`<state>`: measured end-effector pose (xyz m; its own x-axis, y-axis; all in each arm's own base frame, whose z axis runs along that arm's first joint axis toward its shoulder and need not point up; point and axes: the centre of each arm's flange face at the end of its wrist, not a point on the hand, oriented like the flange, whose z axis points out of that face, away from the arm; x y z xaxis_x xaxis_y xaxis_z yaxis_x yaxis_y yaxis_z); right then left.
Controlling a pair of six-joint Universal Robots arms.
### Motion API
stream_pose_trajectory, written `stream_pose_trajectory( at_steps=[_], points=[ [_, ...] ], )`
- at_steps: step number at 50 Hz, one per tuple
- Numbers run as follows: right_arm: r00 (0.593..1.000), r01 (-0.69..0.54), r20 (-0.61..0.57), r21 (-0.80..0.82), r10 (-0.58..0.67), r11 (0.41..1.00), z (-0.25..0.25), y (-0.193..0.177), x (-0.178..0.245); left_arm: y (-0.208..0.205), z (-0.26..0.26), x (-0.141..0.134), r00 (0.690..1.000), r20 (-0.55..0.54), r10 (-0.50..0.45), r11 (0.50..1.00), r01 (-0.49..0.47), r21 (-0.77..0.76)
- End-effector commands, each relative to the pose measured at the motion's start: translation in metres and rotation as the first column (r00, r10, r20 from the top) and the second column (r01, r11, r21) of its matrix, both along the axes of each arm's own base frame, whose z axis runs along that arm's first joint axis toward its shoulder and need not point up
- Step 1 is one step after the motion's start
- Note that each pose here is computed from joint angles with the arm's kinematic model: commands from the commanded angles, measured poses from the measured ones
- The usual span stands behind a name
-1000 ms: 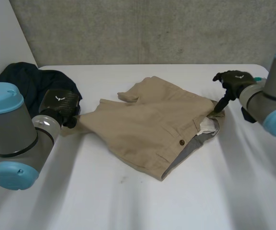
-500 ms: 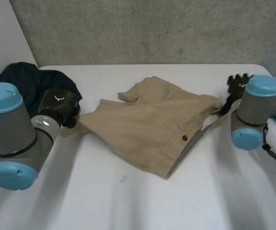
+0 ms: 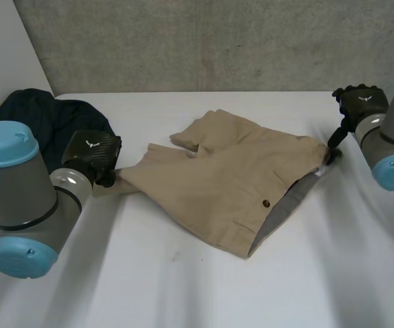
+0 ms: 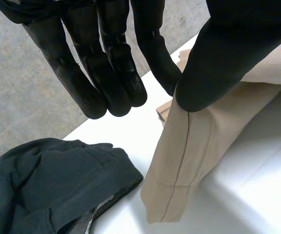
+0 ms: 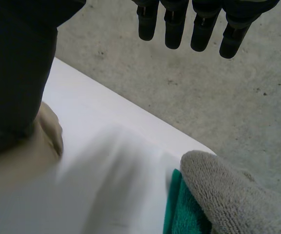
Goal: Fold the laundry.
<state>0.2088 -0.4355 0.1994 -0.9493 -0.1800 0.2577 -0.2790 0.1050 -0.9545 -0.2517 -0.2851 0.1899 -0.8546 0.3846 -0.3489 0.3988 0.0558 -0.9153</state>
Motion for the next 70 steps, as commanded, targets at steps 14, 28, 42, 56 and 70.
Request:
stream_pose_trajectory(
  at_steps=[14,28,42,56,70],
  points=[
    [0.939,-0.333,0.06,0.392,0.338,0.858,0.003,0.219,0.068,0.0,0.005,-0.001,1.0,-0.002,-0.005,1.0,0.005,-0.016],
    [0.924,-0.381,0.137,0.238,0.357,0.894,-0.061,0.279,0.111,-0.004,0.01,0.0,1.0,-0.018,-0.021,0.999,0.02,-0.031],
    [0.955,-0.29,-0.004,0.19,0.296,0.938,-0.101,0.254,0.116,-0.004,0.012,0.0,0.999,-0.022,-0.027,0.999,0.026,-0.031],
    [0.957,-0.292,-0.018,-0.078,0.291,0.953,0.004,0.216,0.097,0.014,0.063,0.004,0.998,-0.054,-0.038,0.993,0.032,-0.114],
    [0.944,-0.321,-0.009,0.218,0.331,0.921,-0.04,0.211,0.09,0.029,0.047,-0.015,0.991,-0.04,-0.124,0.991,0.122,-0.056]
  ],
)
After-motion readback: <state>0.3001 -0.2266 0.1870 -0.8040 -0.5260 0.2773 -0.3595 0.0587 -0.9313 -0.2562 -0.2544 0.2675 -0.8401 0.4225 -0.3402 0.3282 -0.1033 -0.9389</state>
